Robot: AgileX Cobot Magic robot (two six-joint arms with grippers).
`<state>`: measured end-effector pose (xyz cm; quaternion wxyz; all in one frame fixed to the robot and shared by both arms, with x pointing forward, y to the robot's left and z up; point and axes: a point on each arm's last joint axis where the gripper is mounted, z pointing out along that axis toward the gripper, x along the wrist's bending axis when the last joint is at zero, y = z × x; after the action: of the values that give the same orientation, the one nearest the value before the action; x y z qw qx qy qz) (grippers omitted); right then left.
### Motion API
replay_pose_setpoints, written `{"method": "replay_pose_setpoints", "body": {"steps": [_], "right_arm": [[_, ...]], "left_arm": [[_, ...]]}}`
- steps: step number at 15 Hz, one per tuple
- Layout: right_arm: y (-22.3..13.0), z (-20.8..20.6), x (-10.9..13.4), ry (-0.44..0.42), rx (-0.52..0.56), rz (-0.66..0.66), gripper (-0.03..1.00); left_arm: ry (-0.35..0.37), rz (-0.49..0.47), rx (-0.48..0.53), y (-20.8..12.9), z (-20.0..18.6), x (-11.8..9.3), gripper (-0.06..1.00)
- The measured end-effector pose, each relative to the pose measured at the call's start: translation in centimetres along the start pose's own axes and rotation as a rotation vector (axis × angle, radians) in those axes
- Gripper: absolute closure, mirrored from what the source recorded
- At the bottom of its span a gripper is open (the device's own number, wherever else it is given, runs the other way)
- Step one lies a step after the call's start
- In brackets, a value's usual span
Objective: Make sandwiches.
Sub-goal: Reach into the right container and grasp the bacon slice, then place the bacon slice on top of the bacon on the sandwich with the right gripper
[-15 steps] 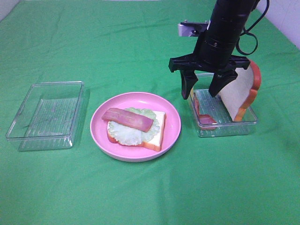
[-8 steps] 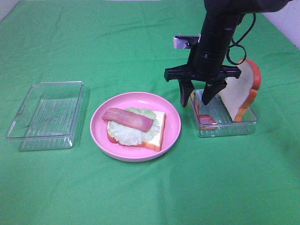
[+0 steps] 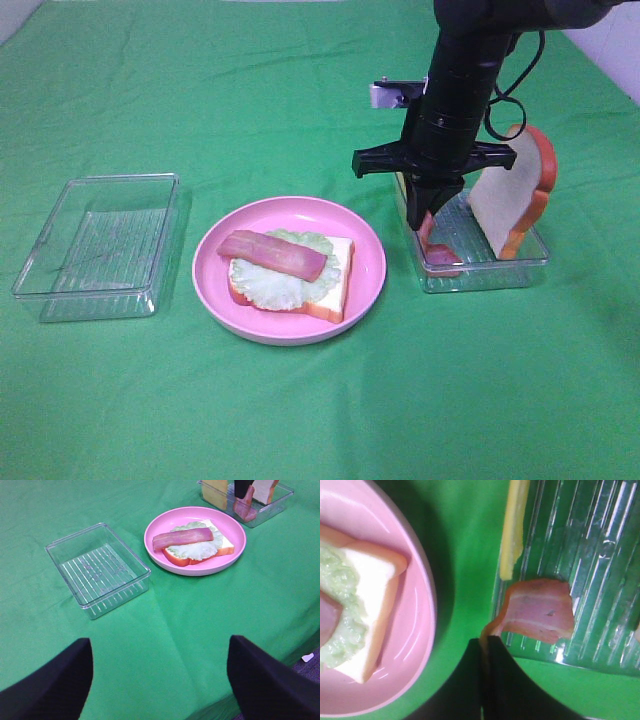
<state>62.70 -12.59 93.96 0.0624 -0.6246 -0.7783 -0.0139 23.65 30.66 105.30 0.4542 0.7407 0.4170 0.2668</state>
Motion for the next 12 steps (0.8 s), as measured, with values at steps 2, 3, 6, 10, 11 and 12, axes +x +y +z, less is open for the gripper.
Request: {"method": "replay_pose_setpoints", "body": {"steps": [2,3,6,10,11,12], "right_arm": [[-0.1,0.0,-0.1,-0.013,0.013,-0.004,0.97],[-0.2,0.0,-0.1,-0.013,0.017,-0.004,0.97],[-0.6,-1.9,0.0,-0.016,0.038,-0.016,0.97],[-1.4,-5.5,0.6,0.028,-0.037,-0.039,0.97],[-1.7,-6.5,0.9,0.052,-0.057,-0.046,0.97],[-2.3,-7.9,1.6,0.122,-0.082,-0.058,0.97]], "left_arm": [[0.000,0.000,0.000,0.0,0.0,0.0,0.23],[0.000,0.000,0.000,0.0,0.0,0.0,0.23],[0.000,0.000,0.000,0.0,0.0,0.0,0.23],[0.000,0.000,0.000,0.0,0.0,0.0,0.23],[0.000,0.000,0.000,0.0,0.0,0.0,0.23],[0.000,0.000,0.000,0.0,0.0,0.0,0.23]]}}
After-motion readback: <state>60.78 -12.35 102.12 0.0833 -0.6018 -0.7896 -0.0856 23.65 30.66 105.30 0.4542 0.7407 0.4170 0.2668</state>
